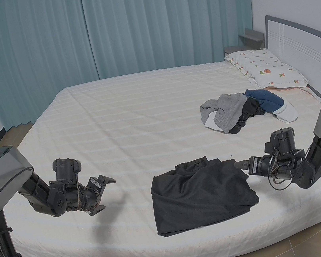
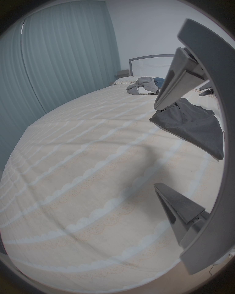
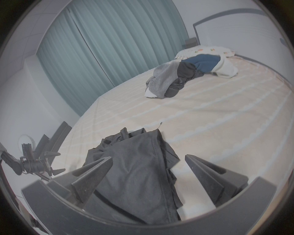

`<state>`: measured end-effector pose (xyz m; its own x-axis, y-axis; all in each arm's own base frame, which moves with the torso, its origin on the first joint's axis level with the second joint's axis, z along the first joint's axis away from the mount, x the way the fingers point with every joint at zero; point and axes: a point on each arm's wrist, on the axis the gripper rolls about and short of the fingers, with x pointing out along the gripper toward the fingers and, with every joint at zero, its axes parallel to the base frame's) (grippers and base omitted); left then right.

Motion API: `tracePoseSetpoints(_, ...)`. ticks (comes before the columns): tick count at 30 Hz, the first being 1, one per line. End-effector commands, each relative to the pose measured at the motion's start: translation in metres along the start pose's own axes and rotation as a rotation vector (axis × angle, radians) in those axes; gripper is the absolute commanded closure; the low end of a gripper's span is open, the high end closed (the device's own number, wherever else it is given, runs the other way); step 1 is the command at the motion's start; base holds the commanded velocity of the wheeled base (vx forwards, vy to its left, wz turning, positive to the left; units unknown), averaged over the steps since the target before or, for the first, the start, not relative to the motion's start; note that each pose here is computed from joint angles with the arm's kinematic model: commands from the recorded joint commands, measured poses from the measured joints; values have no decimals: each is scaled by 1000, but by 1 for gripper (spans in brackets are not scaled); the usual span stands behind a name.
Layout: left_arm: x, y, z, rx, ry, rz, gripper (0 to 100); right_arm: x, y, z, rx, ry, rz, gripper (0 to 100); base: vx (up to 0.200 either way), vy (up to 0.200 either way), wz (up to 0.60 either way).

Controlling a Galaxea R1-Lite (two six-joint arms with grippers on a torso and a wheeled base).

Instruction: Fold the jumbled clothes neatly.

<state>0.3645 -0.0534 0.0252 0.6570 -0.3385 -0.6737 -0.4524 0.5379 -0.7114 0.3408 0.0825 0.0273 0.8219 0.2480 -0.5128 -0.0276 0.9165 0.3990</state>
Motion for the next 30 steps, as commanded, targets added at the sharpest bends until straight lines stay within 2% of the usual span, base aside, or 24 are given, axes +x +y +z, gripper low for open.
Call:
tracePoseSetpoints(1, 0, 0, 0, 0, 0, 0, 0, 29, -3, 3, 58, 36, 22, 0, 0, 0, 0)
tracePoseSetpoints(2, 0, 0, 0, 0, 0, 0, 0, 29, -3, 3, 58, 36, 22, 0, 0, 0, 0)
tracePoseSetpoints(3, 0, 0, 0, 0, 0, 0, 0, 49, -3, 6, 118, 39, 25, 0, 0, 0, 0)
tracePoseSetpoints(8, 0, 0, 0, 0, 1, 2, 0, 82, -8, 8, 177, 52, 48, 0, 0, 0, 0)
tracePoseSetpoints(10, 0, 0, 0, 0, 0, -1, 0, 87, -9, 5, 191, 70, 72, 0, 0, 0, 0)
tracePoseSetpoints(15, 0, 0, 0, 0, 0, -1, 0, 99, -8, 5, 291, 95, 128, 0, 0, 0, 0)
tracePoseSetpoints(24, 0, 0, 0, 0, -2, 0, 0, 110, -20, 12, 321, 63, 121, 0, 0, 0, 0)
tracePoseSetpoints(25, 0, 0, 0, 0, -1, 1, 0, 111, -20, 12, 321, 63, 121, 100, 0, 0, 0)
tracePoseSetpoints(30, 0, 0, 0, 0, -1, 1, 0, 112, -27, 17, 363, 43, 117, 100, 0, 0, 0)
